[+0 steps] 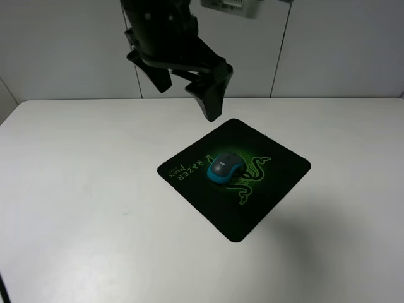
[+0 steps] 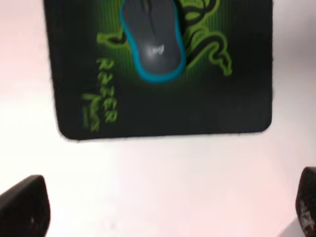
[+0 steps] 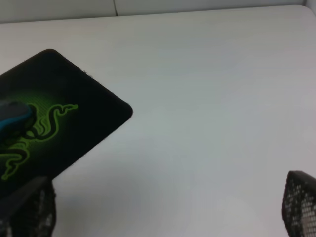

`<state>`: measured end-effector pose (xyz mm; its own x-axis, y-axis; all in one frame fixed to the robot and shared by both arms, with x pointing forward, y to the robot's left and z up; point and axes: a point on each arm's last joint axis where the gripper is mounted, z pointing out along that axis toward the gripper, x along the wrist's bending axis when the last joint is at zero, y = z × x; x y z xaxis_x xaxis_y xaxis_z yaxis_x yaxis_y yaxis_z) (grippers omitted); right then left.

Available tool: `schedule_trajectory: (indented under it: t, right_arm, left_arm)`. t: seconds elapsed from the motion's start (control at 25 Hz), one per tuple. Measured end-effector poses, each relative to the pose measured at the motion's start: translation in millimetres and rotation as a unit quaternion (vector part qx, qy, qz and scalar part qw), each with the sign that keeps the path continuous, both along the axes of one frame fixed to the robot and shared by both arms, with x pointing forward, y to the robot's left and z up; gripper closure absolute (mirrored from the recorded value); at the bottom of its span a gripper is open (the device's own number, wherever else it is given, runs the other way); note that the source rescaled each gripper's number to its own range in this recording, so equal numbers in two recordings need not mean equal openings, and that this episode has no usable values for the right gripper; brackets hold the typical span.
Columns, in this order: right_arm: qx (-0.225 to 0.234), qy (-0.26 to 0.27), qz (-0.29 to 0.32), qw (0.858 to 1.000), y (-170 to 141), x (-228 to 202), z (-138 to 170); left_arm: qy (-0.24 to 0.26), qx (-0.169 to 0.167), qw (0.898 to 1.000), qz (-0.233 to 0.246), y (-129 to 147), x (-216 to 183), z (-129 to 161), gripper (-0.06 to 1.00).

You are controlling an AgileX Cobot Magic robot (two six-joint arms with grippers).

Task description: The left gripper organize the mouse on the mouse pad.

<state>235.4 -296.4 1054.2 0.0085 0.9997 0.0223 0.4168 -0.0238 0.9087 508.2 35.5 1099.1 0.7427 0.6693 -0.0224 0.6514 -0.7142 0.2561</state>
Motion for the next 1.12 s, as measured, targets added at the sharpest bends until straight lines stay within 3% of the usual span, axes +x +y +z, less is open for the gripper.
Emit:
schedule_trajectory:
  t: [0.48,0.92,1.12]
  right_arm:
    - [0.0,0.0,0.0,1.0,0.0,0.0,0.0]
    - [0.0,0.0,0.0,1.0,0.0,0.0,0.0]
    - [0.0,0.0,0.0,1.0,0.0,0.0,0.0]
  left_arm:
    - [-0.039,-0.025,0.999,0.0,88.2,-88.5,43.9,-0.06]
    - [-0.097,-0.075,0.992,0.003,178.2,-180.0,41.6,-0.06]
    - [-0.12,-0.088,0.989,0.004,206.7,-207.6,25.1,-0.06]
